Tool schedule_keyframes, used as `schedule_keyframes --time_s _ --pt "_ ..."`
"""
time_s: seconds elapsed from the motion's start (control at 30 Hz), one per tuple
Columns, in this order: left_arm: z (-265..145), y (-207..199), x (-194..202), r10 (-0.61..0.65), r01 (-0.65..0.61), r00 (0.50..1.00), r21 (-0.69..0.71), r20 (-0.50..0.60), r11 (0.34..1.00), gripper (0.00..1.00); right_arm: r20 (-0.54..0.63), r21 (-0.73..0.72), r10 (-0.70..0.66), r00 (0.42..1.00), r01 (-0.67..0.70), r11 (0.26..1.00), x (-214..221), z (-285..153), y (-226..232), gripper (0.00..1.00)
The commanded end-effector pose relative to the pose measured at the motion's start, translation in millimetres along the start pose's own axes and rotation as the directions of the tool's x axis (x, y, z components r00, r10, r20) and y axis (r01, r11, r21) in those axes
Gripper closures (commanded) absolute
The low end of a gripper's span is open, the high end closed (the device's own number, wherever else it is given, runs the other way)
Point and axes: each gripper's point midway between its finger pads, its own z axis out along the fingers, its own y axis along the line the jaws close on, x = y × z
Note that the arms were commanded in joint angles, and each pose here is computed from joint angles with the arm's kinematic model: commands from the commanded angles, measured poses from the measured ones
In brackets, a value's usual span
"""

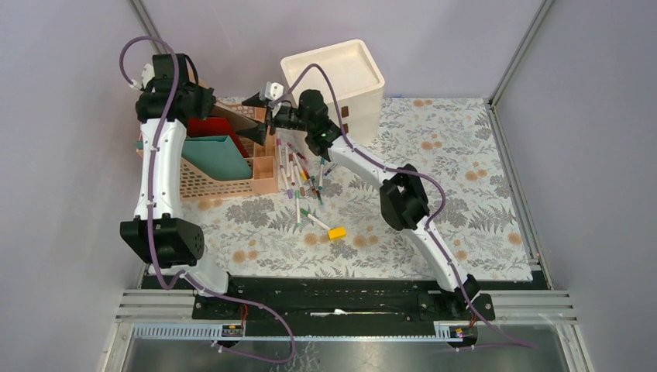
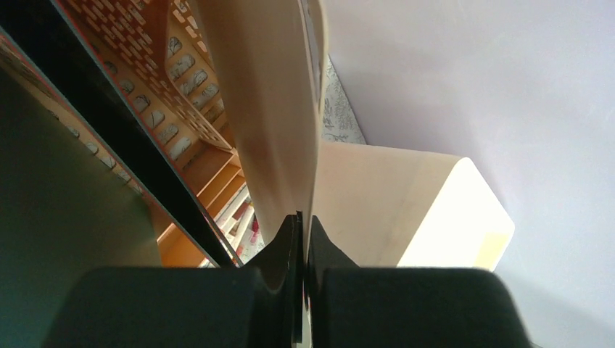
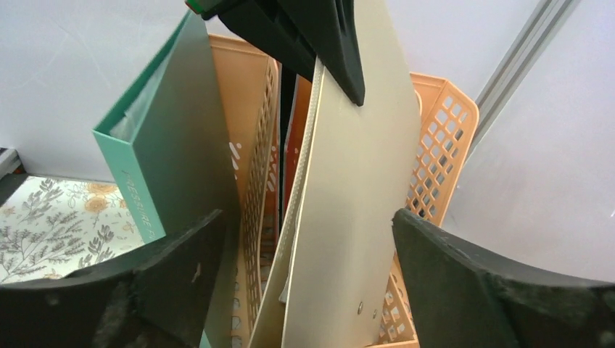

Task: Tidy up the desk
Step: Place the folder in the storage box.

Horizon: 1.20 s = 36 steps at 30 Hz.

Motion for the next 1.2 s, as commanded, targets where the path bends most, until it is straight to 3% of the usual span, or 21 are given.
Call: schedule_keyframes --time_s 0.0,0.23,0.53,0.67,0.83,1.17 --pt "-17.4 -22.7 -30.0 -0.105 0.102 0.994 0.096 0.031 0.99 1.0 0.197 0.011 -0.049 0.979 0.048 0.999 -130.9 -20.9 -16.0 0.02" --pt "-18.5 -16.6 -47.2 -0.333 0.339 0.94 0.108 -0.074 0.934 1.0 0.306 -0.105 0.096 0.947 -0.066 0.992 -213.3 -69.1 -19.7 0.01" --pt "-23.8 -23.9 -77.4 -0.483 0.495 0.868 0.16 -0.11 0.854 1.0 0.291 -0.165 0.174 0.941 -0.13 0.978 -239.8 -95.6 -11.8 0.01" --pt "-24.5 -16.9 -76.6 -0.506 0.516 0.856 0.109 -0.107 0.85 1.0 0.28 -0.161 0.199 0.939 -0.159 0.974 -239.9 -103.7 -14.6 0.01" --pt "-52.7 -37.2 -95.2 -0.491 0.493 0.869 0.192 -0.061 0.849 1.0 0.276 -0.158 0.22 0.936 -0.181 0.971 -239.2 -111.9 -17.5 0.01" --pt "-111.7 -90.6 -112.8 -0.495 0.492 0.863 0.376 -0.096 0.785 1.0 0.281 -0.156 0.234 0.931 -0.196 0.968 -240.8 -121.1 -20.8 0.0"
